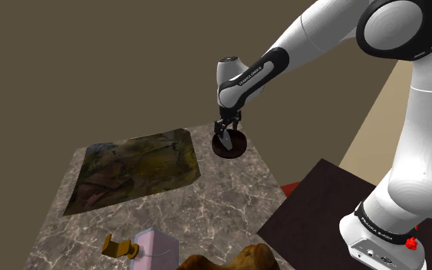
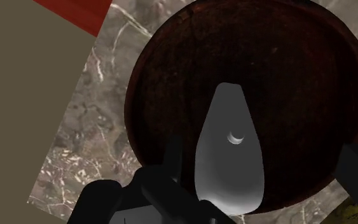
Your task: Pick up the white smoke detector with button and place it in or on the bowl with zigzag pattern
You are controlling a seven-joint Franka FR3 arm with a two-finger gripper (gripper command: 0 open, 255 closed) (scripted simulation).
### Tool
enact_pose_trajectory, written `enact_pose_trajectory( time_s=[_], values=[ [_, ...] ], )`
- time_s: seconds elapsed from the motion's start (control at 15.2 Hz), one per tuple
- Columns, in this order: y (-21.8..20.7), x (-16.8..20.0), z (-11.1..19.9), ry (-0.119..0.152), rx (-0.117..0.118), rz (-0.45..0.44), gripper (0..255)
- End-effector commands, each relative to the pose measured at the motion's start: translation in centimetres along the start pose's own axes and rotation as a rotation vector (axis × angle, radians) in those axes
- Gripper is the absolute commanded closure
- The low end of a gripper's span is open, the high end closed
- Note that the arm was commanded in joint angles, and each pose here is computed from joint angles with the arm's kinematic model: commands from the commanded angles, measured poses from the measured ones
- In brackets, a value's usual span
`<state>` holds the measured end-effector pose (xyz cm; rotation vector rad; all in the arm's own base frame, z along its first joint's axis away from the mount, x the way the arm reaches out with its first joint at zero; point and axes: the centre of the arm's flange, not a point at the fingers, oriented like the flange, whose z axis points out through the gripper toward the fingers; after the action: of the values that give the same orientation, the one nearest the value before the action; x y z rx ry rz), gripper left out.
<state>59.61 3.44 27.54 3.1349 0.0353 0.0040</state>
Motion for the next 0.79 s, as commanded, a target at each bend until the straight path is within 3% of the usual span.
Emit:
enact_pose_trajectory(
  time_s=[0.0, 0.2, 0.73],
  values=[
    [0.0, 0.0, -1.3, 0.0, 0.0, 0.0, 0],
    [0.0, 0.0, -5.0, 0.0, 0.0, 0.0, 0],
    [0.0, 0.0, -5.0, 0.0, 0.0, 0.0, 0]
  ],
)
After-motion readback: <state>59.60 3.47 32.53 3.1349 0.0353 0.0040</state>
